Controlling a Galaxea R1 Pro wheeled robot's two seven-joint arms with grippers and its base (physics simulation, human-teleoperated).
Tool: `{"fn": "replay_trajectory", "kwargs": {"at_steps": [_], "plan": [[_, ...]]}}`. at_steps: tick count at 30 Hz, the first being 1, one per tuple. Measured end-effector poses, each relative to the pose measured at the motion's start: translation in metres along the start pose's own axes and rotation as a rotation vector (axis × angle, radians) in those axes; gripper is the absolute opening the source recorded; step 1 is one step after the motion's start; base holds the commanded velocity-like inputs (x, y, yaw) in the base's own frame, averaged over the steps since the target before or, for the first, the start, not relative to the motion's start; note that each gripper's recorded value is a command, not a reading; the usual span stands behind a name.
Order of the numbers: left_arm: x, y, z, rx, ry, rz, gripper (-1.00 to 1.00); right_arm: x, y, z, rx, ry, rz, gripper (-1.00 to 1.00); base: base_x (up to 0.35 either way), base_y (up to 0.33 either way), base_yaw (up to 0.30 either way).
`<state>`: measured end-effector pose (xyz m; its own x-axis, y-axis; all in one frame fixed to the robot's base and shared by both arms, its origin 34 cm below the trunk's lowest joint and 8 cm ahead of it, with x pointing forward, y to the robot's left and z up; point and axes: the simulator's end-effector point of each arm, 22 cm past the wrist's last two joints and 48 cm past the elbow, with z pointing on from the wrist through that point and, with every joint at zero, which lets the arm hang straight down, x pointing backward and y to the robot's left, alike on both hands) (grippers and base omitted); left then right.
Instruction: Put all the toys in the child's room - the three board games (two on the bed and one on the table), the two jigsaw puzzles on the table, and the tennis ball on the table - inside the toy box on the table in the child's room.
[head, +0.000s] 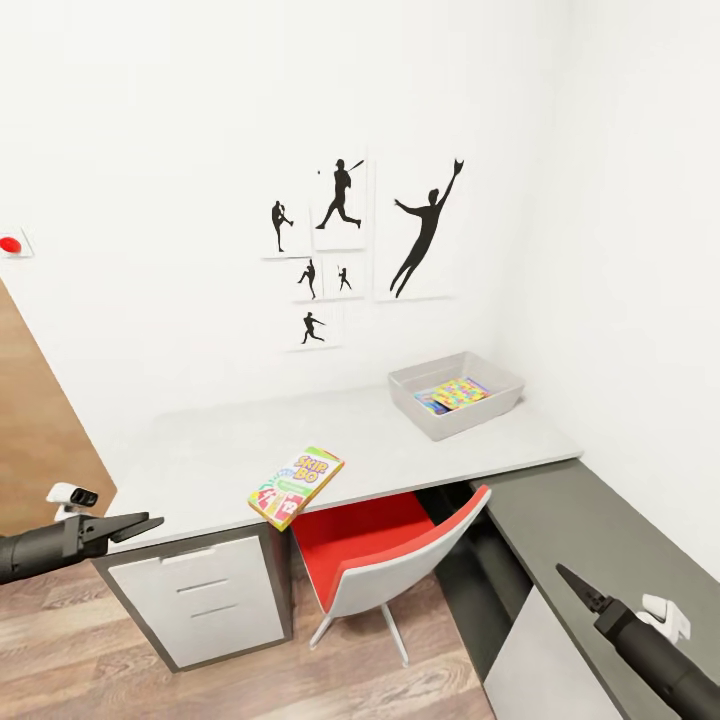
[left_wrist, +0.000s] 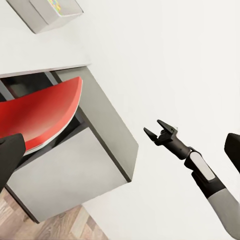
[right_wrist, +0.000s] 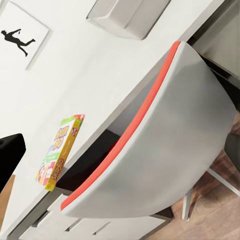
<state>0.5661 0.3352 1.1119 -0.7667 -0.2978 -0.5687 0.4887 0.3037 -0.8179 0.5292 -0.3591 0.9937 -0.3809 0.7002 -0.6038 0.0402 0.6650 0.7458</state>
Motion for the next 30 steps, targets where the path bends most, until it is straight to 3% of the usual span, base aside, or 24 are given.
{"fn": "replay_trajectory", "kwargs": {"at_steps": [15, 23, 30], "plan": [[0.0, 0.001, 0.0, 0.0, 0.0, -0.002, 1.0, 0.013, 0.014, 0.008, -0.031, 0.037, -0.011, 1.0, 0.0, 0.0, 0.0], [0.003, 0.012, 0.002, -0.037, -0.005, -0.018, 1.0, 0.036, 0.047, 0.018, -0.094, 0.146, -0.022, 1.0, 0.0, 0.0, 0.0], [0.014, 0.037, 0.029, -0.101, -0.017, -0.049, 1.0, 0.049, 0.052, 0.015, -0.099, 0.239, 0.01, 1.0, 0.0, 0.0, 0.0]]}}
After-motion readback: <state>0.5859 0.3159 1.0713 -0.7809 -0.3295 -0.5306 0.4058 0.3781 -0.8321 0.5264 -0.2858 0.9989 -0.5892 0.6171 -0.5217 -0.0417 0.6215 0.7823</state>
